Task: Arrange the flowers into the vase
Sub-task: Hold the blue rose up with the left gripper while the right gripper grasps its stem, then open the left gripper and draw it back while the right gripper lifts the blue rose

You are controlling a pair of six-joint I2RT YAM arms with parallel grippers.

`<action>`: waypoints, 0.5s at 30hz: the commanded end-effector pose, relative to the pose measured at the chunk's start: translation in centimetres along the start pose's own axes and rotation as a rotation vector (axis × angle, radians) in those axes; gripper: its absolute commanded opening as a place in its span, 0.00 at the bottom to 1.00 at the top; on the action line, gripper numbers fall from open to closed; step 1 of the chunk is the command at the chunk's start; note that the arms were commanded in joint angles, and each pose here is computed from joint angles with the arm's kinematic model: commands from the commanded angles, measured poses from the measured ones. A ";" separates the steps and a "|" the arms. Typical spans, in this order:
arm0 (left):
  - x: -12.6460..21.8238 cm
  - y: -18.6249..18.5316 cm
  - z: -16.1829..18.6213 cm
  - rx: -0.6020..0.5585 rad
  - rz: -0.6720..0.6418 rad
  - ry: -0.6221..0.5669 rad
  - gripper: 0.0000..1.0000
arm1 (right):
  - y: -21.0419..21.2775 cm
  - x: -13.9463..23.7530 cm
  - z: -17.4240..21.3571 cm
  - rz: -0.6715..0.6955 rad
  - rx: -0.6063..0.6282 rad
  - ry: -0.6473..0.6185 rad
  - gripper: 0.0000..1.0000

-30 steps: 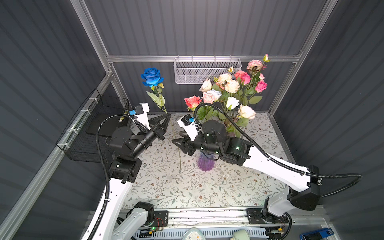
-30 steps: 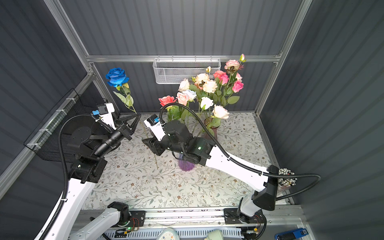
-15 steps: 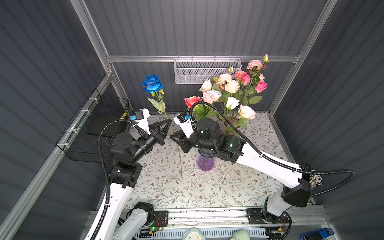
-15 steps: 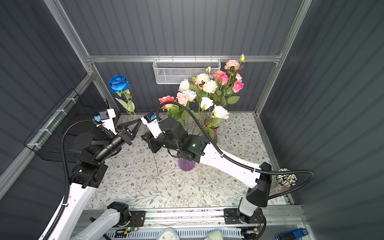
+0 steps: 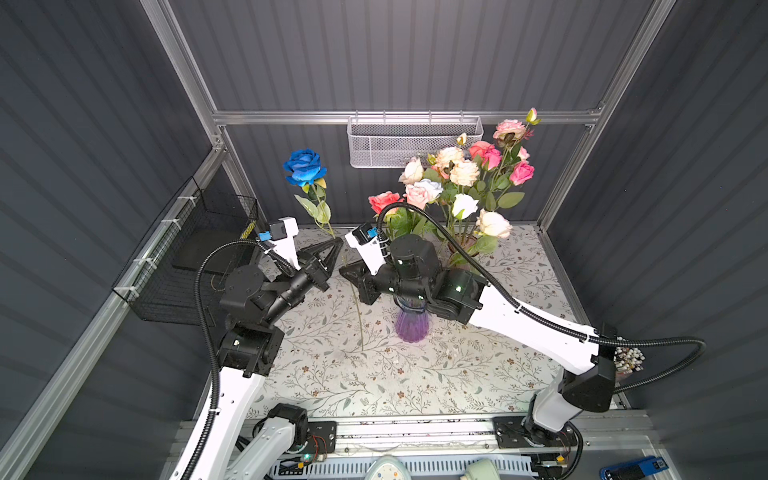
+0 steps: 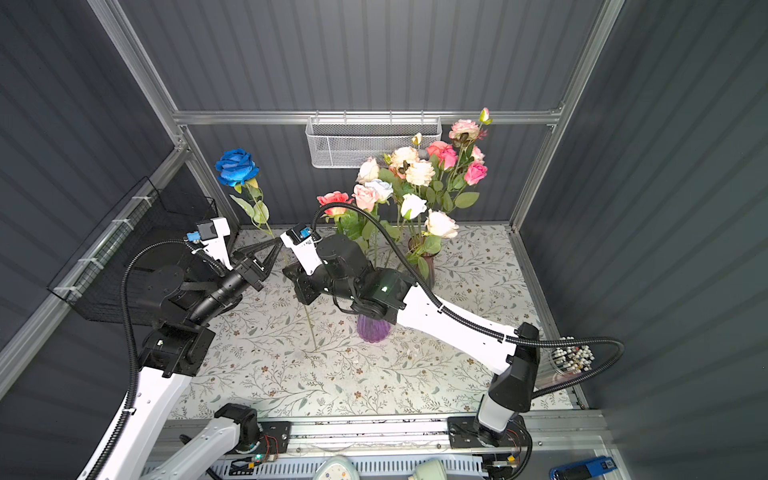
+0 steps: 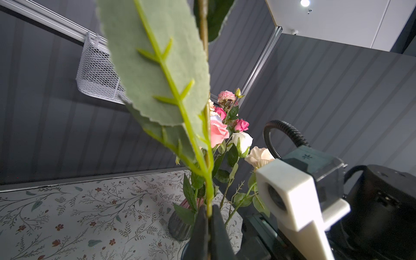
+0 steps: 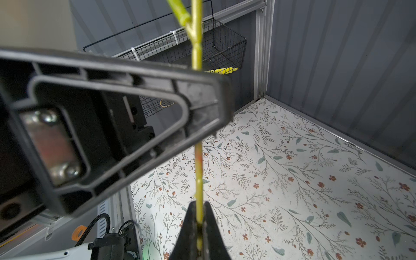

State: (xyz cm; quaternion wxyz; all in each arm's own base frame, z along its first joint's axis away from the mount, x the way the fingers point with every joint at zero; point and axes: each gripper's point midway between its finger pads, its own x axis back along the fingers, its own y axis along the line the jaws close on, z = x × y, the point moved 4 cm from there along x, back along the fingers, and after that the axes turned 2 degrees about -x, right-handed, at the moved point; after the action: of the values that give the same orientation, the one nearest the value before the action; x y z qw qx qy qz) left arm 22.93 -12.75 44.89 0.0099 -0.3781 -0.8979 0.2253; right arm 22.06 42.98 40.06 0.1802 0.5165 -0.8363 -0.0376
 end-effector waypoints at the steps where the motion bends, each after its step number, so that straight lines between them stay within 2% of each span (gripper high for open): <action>1: 0.5 -0.9 -0.6 -0.018 0.021 -0.019 0.24 | 0.2 0.0 -0.6 -0.008 -0.008 -0.020 0.05; 4: 0.7 -0.9 -0.8 -0.029 0.002 -0.016 0.71 | 0.2 0.1 -0.7 -0.007 -0.007 -0.023 0.04; 6: 1.1 -1.0 -1.1 -0.055 -0.016 -0.022 0.92 | 0.2 0.2 -0.8 -0.005 -0.004 -0.028 0.04; 7: 1.4 -1.1 -1.4 -0.074 -0.033 -0.028 0.99 | 0.2 0.5 -1.0 -0.005 0.001 -0.033 0.04; 11: 3.1 -1.7 -2.3 -0.138 -0.085 -0.050 0.99 | 0.2 1.7 -1.9 0.012 0.018 -0.068 0.05; 15: 5.4 -0.8 -2.7 -0.162 -0.229 -0.119 0.99 | 0.2 4.1 -3.6 0.038 0.048 -0.133 0.05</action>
State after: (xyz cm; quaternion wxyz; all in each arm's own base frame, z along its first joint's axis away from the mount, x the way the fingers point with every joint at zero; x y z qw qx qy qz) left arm 20.21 -10.15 46.25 -0.0248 -0.3103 -0.9316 0.1879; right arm 21.93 41.96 40.97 0.1651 0.5079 -0.8447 -0.0362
